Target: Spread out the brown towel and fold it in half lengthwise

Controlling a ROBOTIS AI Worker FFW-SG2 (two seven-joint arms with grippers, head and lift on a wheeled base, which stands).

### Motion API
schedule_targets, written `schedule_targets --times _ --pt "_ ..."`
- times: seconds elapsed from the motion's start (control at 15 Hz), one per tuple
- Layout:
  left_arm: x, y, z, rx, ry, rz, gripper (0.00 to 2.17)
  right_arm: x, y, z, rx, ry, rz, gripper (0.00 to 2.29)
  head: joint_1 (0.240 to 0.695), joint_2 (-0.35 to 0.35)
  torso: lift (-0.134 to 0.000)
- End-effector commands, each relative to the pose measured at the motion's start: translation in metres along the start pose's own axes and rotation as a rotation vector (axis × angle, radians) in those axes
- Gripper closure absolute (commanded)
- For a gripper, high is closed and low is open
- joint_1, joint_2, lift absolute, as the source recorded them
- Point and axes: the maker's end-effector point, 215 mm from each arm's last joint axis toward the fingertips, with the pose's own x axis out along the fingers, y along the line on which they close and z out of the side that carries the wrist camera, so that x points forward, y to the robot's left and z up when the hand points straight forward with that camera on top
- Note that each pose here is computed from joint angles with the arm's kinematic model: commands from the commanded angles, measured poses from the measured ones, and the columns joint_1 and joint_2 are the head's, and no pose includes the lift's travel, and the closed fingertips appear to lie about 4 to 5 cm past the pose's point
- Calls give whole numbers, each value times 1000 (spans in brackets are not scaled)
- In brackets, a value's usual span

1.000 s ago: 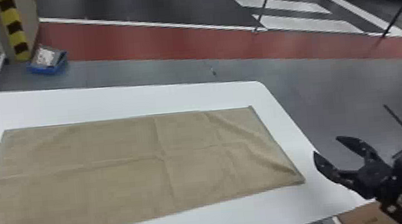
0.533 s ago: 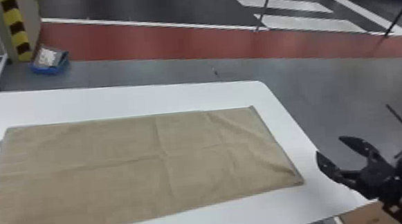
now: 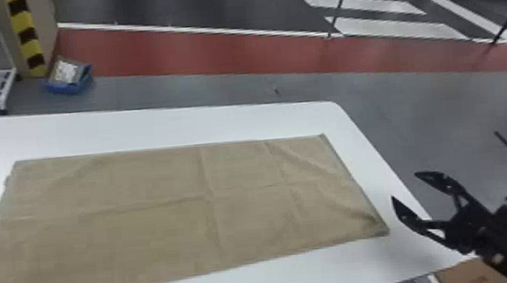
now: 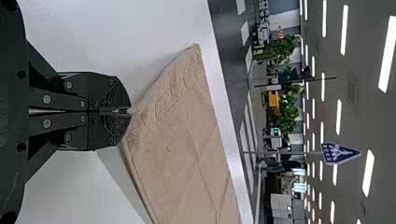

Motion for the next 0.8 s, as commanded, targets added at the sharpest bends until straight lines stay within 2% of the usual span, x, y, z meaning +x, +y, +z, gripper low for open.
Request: schedule_targets --times 0.0,0.13,0.2,0.33,0.73 --pt "-2 1 5 11 -15 3 1447 7 23 -21 -23 50 88 350 695 -301 -125" --pt "-4 4 8 20 -22 8 1447 5 52 -26 -7 62 228 475 695 -291 -125" --pt "-4 5 8 20 -22 13 1447 4 54 -26 -2 63 238 475 695 -283 -125" --pt "-4 5 8 20 -22 14 1447 1 53 -25 38 55 248 684 695 -261 -125" --pt "-4 5 6 16 -15 14 1447 -5 39 -38 121 108 238 765 695 -282 -125"
